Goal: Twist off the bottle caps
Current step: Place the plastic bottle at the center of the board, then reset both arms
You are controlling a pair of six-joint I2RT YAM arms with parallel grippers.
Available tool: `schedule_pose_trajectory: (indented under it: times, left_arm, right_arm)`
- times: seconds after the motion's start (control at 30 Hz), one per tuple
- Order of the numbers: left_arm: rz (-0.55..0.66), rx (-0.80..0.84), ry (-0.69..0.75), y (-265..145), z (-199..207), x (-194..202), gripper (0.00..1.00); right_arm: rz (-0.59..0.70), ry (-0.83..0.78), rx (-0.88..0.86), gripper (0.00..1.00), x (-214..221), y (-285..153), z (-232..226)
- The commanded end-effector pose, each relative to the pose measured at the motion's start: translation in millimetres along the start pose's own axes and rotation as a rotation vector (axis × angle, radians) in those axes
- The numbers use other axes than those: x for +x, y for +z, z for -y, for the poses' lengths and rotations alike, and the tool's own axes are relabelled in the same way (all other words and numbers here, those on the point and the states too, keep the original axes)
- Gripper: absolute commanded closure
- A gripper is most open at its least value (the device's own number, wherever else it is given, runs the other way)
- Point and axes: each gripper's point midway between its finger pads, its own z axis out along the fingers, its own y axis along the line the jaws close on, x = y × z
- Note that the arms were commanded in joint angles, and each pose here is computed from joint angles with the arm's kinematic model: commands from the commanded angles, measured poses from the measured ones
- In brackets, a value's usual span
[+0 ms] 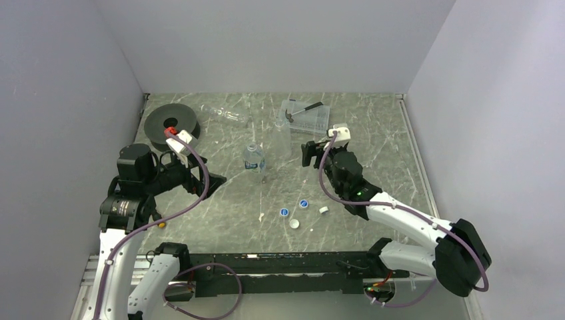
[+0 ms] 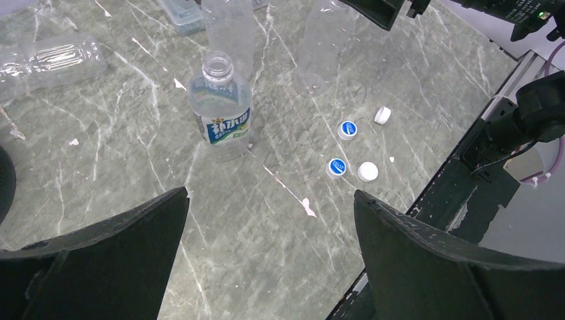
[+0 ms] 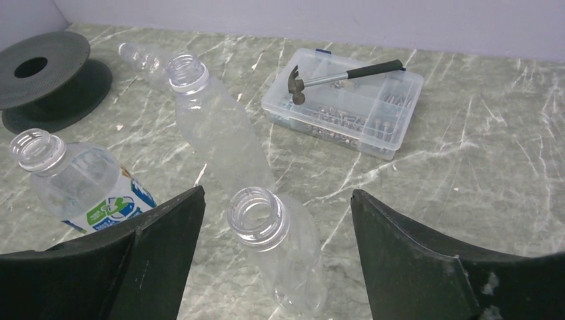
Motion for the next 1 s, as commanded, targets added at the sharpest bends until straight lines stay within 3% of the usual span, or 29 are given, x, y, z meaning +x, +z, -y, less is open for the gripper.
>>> schedule_pose_trajectory:
  times: [0.0, 0.13, 0.23, 0.47, 0.67, 0.83, 0.97]
  left_arm:
    - [0.044, -0.008, 0.021, -1, -1, -17, 0.01]
    - [0.040, -0.011, 0.014, 0, -2, -17, 0.01]
    - [0.034, -0.026, 0.004, 2, -6, -16, 0.01]
    - [-0.040, -0.163, -0.056, 14, -42, 5, 0.01]
    - [-0.145, -0.266, -0.074, 35, -83, 50, 0.00]
    - [-0.209, -0.331, -0.137, 50, -124, 97, 0.01]
    - [-0.259, -0.392, -0.208, 54, -162, 118, 0.01]
  right_arm:
    - [0.049, 0.017, -0.012, 0.16, -25, -4, -4]
    - [0.053, 0.028, -0.029, 0.13, -33, -8, -6]
    - [0.071, 0.047, -0.029, 0.01, -51, -14, -7]
    - [0.109, 0.065, 0.084, 0.00, -90, -31, 19]
    - [0.072, 0.071, 0.199, 0.00, -95, -39, 64]
    - [0.019, 0.140, 0.455, 0.00, -64, -45, 134]
    - [0.047, 0.231, 0.870, 0.00, -24, -71, 208]
